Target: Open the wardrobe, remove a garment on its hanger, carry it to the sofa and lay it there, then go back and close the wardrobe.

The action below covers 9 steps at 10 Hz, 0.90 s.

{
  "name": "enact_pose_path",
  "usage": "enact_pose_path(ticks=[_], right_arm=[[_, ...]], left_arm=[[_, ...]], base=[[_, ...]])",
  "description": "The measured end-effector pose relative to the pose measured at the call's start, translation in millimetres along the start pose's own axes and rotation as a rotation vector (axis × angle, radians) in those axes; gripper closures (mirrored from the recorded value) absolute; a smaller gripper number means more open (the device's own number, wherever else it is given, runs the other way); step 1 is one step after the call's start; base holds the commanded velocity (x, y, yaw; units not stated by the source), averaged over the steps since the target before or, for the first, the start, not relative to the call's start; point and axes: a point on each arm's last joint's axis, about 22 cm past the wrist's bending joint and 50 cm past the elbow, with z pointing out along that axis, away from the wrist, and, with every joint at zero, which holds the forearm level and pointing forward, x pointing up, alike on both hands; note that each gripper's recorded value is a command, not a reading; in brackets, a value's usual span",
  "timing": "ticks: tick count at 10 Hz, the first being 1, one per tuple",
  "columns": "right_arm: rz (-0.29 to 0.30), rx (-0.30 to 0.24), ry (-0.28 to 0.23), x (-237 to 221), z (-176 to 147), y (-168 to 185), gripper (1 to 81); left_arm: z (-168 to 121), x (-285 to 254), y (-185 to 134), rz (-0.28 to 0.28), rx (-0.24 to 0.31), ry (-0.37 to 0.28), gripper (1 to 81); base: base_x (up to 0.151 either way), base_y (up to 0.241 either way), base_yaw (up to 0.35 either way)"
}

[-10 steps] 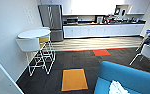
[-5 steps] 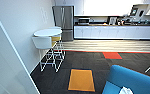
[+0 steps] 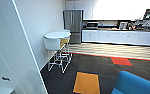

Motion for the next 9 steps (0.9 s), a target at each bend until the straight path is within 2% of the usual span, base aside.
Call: enact_pose_path(ticks=[3,9], right_arm=[[0.0,0.0,0.0,-0.1,-0.1,0.2,1.0],[-0.002,-0.002,0.003,2.7,0.0,1.0,1.0]], left_arm=[[1.2,-5.7,-3.9,-0.002,0.018,-0.01,1.0],[3.3,-4.6,-0.9,-0.002,0.018,-0.01,1.0]], base=[[0.0,0.0,0.242],[0.0,0.0,0.247]])
